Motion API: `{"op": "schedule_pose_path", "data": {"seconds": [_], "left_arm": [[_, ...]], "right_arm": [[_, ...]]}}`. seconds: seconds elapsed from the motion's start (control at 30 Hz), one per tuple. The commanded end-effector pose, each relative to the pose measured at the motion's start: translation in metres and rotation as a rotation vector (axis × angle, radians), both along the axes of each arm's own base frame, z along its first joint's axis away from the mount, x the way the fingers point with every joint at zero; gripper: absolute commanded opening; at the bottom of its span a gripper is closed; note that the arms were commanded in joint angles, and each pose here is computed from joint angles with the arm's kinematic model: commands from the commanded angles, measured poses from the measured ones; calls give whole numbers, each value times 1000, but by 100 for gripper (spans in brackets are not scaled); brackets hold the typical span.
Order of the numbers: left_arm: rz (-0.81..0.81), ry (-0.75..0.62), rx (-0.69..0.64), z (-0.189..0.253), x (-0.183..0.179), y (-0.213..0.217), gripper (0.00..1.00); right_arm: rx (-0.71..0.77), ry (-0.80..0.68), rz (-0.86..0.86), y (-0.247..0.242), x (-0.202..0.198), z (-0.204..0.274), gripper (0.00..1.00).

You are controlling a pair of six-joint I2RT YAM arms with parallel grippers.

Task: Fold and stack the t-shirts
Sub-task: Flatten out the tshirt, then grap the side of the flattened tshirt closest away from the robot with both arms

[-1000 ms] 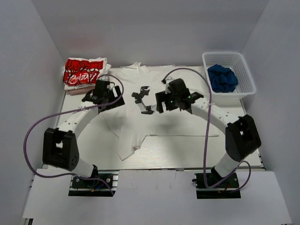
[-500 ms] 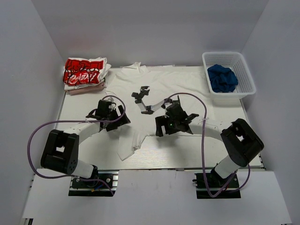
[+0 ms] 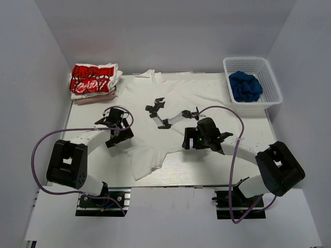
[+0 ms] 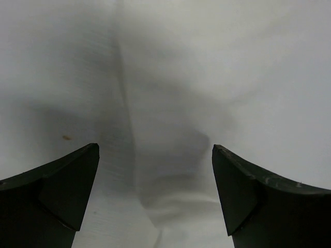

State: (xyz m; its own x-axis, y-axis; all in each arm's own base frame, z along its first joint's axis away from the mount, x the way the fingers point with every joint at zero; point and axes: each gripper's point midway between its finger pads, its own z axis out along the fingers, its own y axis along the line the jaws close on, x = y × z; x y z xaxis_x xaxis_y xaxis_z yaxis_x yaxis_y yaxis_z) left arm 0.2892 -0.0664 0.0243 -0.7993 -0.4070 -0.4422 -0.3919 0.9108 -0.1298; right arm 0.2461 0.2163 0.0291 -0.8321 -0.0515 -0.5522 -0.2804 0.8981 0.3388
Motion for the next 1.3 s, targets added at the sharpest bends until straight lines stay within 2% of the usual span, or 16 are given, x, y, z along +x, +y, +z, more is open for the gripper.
{"op": "schedule_pose_path", "data": {"seconds": [0.0, 0.07, 0.2, 0.23, 0.33, 0.43, 0.47, 0.57, 0.63, 0.67, 0.83, 1.03, 1.1, 1.2, 1.27], "left_arm": [[89, 49, 209, 7, 6, 38, 100], [94, 44, 242, 9, 19, 44, 100], [31, 1, 192, 28, 42, 22, 100], [28, -46, 161, 42, 46, 17, 100], [-5, -89, 57, 58, 33, 3, 100], [-108, -169, -149, 80, 11, -32, 100], [-157, -176, -252, 84, -7, -49, 100], [-226, -110, -371, 73, -42, -71, 100], [-248, -42, -392, 66, -65, -80, 100], [-259, 30, -389, 53, -84, -81, 100], [-303, 172, -442, 33, -140, -102, 100], [-324, 318, -371, 15, -183, -108, 100], [-335, 327, -375, 9, -186, -115, 97], [-334, 356, -325, -7, -195, -115, 95], [-323, 387, -271, -18, -198, -109, 88]], "right_arm": [[-122, 109, -53, -38, -24, -29, 90], [-117, 91, -37, -38, -21, -22, 90], [-86, 35, 69, -23, -16, 3, 90], [-67, 5, 90, -19, -13, 14, 90], [2, -61, 135, -6, -12, 42, 90], [55, -127, 103, -2, -3, 71, 90], [66, -120, 42, -5, 1, 75, 90], [21, -157, -165, -30, 17, 85, 90], [-37, -185, -316, -57, 27, 87, 90], [-35, -178, -337, -61, 26, 88, 90], [-137, -138, -542, -111, 31, 73, 90], [-241, -91, -722, -175, 32, 54, 90], [-258, -68, -810, -200, 27, 46, 90], [-194, -65, -839, -207, 31, 44, 90], [-174, -46, -840, -208, 30, 42, 90]]}}
